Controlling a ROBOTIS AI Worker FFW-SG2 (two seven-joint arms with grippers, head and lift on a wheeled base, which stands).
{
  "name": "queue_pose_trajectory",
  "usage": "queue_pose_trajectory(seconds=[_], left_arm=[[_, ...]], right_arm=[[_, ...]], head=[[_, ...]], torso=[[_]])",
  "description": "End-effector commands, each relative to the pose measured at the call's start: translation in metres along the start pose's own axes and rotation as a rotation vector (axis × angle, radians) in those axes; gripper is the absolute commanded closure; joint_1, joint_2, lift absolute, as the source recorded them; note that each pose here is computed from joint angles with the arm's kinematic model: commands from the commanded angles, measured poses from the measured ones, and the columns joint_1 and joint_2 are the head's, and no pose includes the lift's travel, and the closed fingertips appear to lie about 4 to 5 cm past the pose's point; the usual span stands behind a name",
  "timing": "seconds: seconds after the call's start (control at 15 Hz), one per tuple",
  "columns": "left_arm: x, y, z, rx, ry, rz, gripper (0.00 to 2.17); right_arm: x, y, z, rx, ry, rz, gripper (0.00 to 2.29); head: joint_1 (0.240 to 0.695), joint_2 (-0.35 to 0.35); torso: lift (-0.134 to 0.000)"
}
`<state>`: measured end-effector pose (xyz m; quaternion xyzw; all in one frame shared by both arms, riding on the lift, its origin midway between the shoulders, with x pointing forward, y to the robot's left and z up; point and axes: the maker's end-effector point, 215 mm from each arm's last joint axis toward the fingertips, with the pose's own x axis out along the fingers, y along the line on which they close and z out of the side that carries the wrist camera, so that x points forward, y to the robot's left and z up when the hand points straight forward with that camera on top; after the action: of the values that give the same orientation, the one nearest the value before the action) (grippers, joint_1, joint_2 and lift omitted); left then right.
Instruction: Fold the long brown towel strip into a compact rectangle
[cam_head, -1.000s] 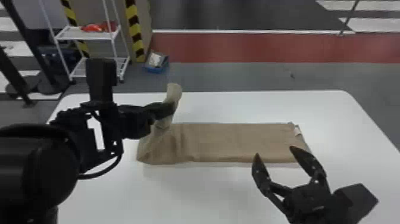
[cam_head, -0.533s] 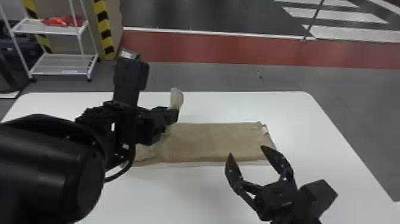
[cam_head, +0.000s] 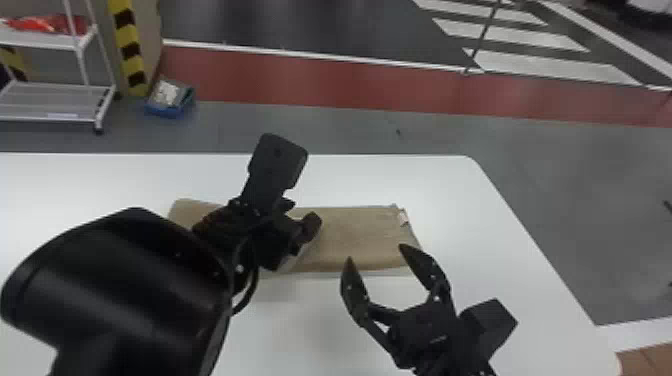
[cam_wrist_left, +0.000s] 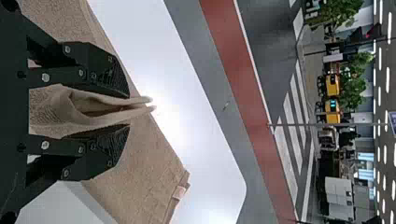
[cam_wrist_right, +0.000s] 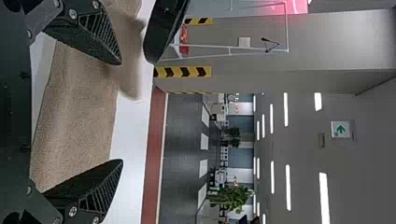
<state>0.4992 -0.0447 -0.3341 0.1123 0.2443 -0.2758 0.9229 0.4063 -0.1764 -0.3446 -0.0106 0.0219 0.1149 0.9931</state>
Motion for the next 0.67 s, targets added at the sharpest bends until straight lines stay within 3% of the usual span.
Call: queue_pose_trajectory(seconds=[0.0,0.33,0.6], left_arm=[[0.0,-0.023,-0.003,0.016,0.007,-0.034,0.07],[-0.003,-0.013,-0.01,-0.025,0.011,-0.034,0.07],[-0.019,0.033,-0.024,-0.145,-0.018,0.015,0.06]], right_arm=[[0.0,0.0,0.001,0.002,-0.002,-0.002,0.15],[0.009,-0.002,0.004,-0.001,0.0,0.001,0.14],[0.043,0.005,-0.036,0.047,0.158,0.027,0.14]], head=[[0.695,-0.262],[0.695,-0.293],[0.695,-0.25]], torso=[[-0.125],[-0.125],[-0.125]])
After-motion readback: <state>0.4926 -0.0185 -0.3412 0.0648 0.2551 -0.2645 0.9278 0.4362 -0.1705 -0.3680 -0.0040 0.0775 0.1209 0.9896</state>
